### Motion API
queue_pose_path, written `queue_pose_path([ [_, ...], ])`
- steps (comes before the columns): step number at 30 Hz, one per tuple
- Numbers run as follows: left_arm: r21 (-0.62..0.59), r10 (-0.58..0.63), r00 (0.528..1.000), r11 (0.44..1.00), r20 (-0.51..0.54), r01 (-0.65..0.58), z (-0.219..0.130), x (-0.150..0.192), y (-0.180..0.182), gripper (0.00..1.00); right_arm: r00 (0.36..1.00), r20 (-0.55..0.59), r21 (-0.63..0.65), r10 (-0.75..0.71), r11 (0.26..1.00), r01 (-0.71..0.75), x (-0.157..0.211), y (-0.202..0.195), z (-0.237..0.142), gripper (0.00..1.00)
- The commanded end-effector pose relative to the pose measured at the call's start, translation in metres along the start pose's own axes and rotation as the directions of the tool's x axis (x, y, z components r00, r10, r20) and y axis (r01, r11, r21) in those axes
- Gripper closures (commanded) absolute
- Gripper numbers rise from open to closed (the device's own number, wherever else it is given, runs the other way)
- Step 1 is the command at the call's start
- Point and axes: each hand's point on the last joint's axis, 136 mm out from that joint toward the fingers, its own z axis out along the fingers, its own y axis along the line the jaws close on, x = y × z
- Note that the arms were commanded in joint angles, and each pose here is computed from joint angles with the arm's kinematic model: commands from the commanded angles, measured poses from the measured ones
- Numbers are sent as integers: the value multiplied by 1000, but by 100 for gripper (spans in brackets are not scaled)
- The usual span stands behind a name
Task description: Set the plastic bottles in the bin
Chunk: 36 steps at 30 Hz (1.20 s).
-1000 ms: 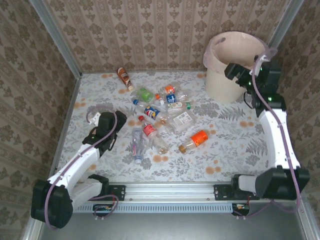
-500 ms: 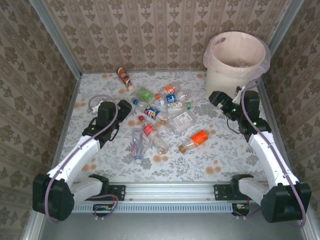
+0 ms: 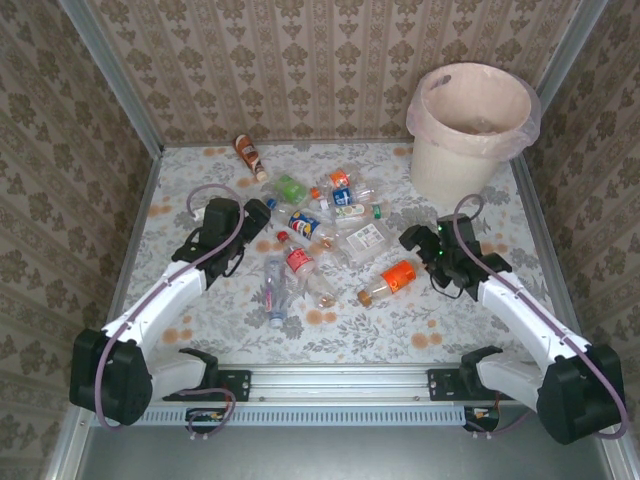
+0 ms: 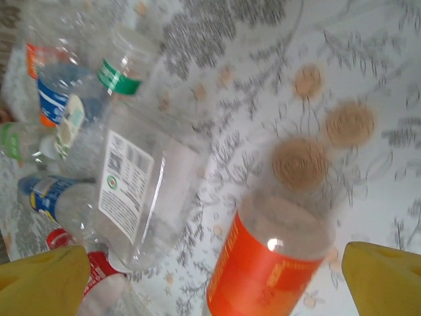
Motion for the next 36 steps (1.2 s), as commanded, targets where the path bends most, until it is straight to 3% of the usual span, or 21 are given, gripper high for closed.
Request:
queue_pose_path([
  [1, 2, 26, 1000, 1000, 16, -26, -5, -5, -5, 0, 987, -2, 111, 160, 981, -159, 18, -35, 7, 0],
  [6, -12, 11, 1000, 1000, 20, -11, -3, -2, 3, 0, 960, -42, 96, 276, 958, -271, 34, -41, 21, 2],
  [13, -19, 26, 1000, 999, 4, -26, 1, 0, 2, 0, 956, -66, 105, 286, 955, -278, 44, -33, 36, 7],
  [36, -40, 16, 1000, 999, -4, -16, 5, 1, 11, 0, 951, -96, 186, 294, 944, -273, 67, -34, 75, 8],
])
